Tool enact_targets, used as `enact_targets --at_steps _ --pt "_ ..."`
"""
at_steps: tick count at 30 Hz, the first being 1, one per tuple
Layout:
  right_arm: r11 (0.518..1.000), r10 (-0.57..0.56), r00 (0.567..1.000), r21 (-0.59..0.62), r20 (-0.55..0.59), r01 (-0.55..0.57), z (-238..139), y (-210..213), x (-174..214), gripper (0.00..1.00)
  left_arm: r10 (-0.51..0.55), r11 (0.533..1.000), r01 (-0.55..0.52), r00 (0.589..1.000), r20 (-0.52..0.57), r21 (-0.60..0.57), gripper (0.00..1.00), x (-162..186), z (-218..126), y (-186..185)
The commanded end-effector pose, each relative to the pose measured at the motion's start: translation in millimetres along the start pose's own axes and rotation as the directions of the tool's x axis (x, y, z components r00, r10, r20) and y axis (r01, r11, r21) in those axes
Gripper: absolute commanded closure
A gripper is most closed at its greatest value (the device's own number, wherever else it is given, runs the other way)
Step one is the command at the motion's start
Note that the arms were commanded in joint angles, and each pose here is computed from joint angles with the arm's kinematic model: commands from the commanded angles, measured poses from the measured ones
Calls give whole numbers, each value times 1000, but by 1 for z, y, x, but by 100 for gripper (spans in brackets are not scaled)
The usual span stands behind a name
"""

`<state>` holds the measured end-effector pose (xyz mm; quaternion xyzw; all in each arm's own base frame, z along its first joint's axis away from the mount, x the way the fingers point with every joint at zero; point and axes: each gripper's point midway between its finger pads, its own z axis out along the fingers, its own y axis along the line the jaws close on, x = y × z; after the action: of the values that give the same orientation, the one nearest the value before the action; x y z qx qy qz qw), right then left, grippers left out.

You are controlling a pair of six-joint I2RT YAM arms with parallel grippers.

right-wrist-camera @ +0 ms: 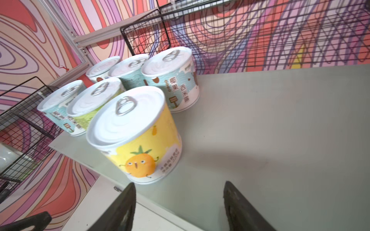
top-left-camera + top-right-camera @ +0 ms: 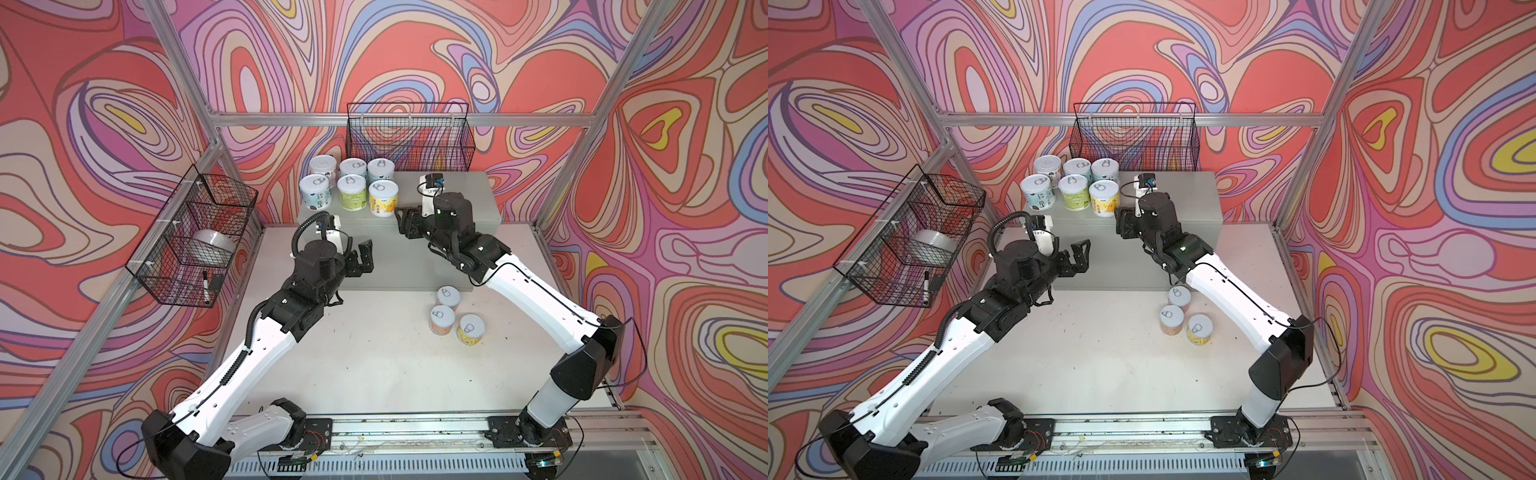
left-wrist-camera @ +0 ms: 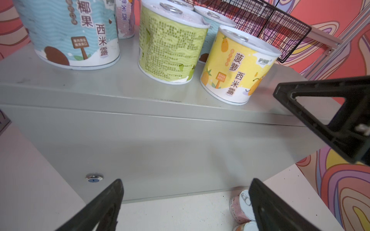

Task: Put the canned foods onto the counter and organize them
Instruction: 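Slide the yellow can with the right gripper toward the grouped cans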

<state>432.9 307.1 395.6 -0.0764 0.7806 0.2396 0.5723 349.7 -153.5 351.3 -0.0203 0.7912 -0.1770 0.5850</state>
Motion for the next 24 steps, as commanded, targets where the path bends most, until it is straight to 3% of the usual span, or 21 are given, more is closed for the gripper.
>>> enact_targets --at_steps 1,19,24 --pt "999 -26 1000 -26 -4 26 7 10 0 29 11 999 -11 1000 -5 -38 0 5 -7 11" --pt "1000 -14 1000 22 5 14 43 12 -7 29 30 994 -29 999 11 -102 0 9 -29 37" --pt "1000 -17 999 14 29 16 18 13 -21 29 64 998 -64 997 -34 2 0 23 -24 21"
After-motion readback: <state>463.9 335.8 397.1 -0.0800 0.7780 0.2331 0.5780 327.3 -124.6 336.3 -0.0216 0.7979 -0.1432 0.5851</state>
